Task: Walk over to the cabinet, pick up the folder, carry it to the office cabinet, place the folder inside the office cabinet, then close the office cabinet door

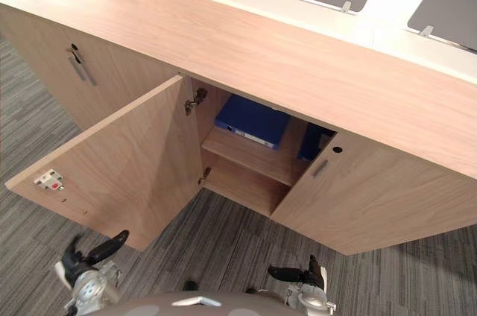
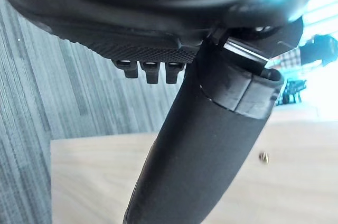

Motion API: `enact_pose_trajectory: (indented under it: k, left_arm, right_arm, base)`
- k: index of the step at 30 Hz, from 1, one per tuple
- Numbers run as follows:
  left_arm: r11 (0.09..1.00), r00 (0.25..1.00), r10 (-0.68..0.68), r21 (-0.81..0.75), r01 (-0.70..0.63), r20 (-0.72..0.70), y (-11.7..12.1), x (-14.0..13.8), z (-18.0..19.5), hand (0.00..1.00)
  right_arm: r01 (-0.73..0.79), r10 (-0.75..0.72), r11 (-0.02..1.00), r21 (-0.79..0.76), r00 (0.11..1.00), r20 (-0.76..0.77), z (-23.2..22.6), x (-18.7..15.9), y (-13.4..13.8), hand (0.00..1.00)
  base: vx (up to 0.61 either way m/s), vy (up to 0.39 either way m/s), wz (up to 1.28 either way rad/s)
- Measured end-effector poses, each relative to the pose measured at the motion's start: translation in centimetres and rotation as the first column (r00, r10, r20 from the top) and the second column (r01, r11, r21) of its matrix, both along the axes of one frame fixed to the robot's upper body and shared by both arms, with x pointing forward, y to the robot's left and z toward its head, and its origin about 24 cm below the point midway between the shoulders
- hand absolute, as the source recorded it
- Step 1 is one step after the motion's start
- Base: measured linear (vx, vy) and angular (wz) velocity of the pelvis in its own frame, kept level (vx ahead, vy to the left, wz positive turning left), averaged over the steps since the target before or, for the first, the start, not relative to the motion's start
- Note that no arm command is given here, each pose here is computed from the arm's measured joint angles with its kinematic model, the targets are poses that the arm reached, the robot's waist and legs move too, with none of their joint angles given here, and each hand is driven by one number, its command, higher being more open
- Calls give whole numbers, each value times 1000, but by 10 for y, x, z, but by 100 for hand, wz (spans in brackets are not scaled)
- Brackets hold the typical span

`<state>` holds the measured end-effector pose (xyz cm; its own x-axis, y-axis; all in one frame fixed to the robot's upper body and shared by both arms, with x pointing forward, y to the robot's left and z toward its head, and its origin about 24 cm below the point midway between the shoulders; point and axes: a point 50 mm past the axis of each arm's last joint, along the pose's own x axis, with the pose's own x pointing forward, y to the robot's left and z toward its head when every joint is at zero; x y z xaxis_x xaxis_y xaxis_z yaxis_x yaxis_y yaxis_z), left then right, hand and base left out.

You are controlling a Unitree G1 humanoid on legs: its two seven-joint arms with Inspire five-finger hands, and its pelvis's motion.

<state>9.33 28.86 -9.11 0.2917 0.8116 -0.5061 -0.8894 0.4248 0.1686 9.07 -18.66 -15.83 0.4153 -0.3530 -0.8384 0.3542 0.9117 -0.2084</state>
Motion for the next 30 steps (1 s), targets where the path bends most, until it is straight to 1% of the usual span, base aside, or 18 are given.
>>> enact_pose_trajectory:
  k: [2,5,7,11,16,17,22,30]
  left_arm:
    - [998,998,54,22,-54,-6,7,-8,2,100]
    - [998,998,58,22,-57,-10,6,-11,1,100]
    - [999,999,35,15,-35,-8,2,-7,0,100]
    - [996,995,-92,-9,92,26,-15,10,0,100]
    - [960,956,-281,1,281,83,-37,37,7,100]
    - [957,953,-289,-4,290,88,-41,40,8,100]
    - [944,942,-329,10,329,68,-43,42,7,100]
    - [938,937,-345,44,343,57,-36,38,13,100]
  right_arm:
    - [0,0,1000,2,1000,-10,-1,-2,1,100]
    - [0,0,1000,2,1000,-13,-1,-3,0,100]
    - [-2,2,1000,2,1000,-13,-1,-3,1,100]
    - [-11,11,1000,-3,1000,-13,-1,-2,0,100]
    - [-39,39,999,-13,999,-11,0,2,1,100]
    - [-40,40,999,-13,999,-10,0,2,1,100]
    - [-42,42,999,-13,999,-9,0,3,0,100]
    - [-41,41,999,-10,999,-14,-1,2,1,100]
  base:
    - [-25,-2,4]
    - [-20,-1,7]
    - [-15,-2,8]
    - [-3,-6,5]
    - [0,0,0]
    - [0,0,0]
    - [0,0,0]
    - [-7,-1,-3]
